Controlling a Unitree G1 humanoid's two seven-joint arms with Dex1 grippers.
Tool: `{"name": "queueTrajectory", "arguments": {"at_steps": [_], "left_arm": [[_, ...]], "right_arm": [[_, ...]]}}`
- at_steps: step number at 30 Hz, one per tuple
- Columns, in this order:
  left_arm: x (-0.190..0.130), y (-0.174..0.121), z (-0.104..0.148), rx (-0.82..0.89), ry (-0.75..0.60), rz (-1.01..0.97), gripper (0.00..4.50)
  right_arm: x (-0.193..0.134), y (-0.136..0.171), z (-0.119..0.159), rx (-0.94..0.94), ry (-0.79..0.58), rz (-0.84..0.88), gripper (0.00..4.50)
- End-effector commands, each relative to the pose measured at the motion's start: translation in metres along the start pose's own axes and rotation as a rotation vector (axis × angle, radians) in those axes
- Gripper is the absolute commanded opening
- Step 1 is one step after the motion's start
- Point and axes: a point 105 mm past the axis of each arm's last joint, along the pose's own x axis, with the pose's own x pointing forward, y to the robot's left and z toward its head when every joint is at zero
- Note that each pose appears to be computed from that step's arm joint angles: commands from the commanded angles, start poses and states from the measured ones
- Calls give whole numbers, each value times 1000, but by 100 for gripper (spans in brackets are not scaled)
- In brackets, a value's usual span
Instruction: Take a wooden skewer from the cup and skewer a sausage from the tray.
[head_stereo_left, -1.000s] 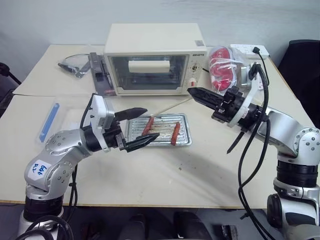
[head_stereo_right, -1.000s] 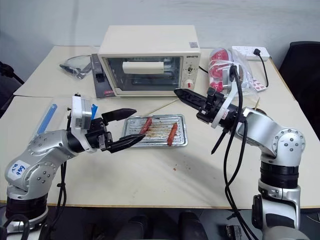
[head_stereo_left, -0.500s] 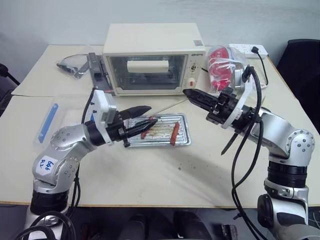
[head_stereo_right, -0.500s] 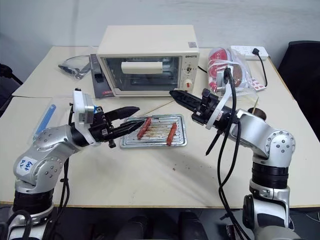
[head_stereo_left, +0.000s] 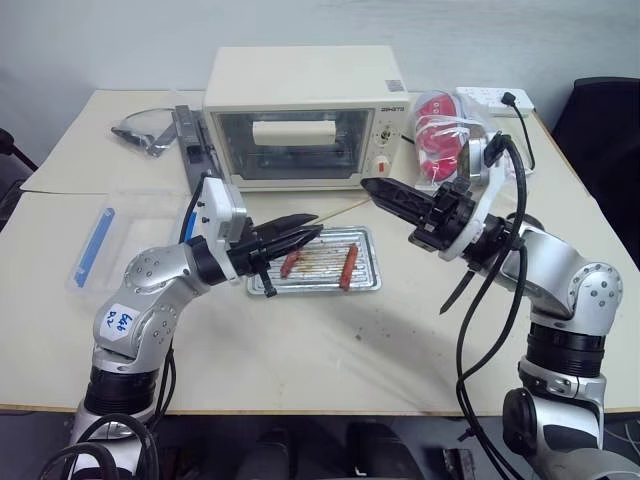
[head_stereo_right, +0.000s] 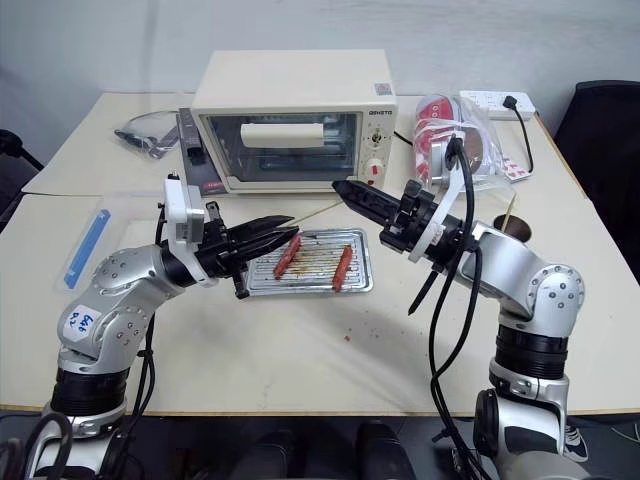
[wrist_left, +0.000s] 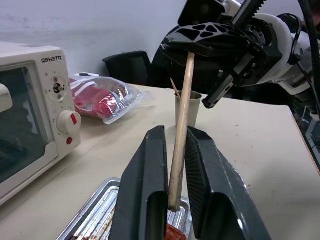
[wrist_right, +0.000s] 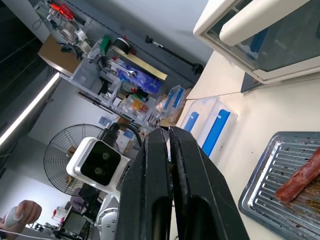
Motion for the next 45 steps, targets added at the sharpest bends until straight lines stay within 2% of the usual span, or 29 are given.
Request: {"name": "queueTrajectory", "arguments": {"at_steps": [1,16,20,31,38,45], "left_arm": [[2,-2,10,47,-21,-11,71],[4,-3,15,44,-43,-14,71],[5,-3,16,31,-58,-16,2],[8,-2,16,31,-56,-18,1],[9,-1,18,36,-69,0,164],[11,-7,21,22,-91,-25,164]], "right_arm": [[-4,12,5,-17,-24,56,0],[-7,10,3,-11,-20,59,0],[-6,10,3,-10,-20,63,0],[-6,9,2,-6,-24,54,0],[-7,9,3,-3,-29,54,0],[-6,9,3,5,-35,60,0]]}}
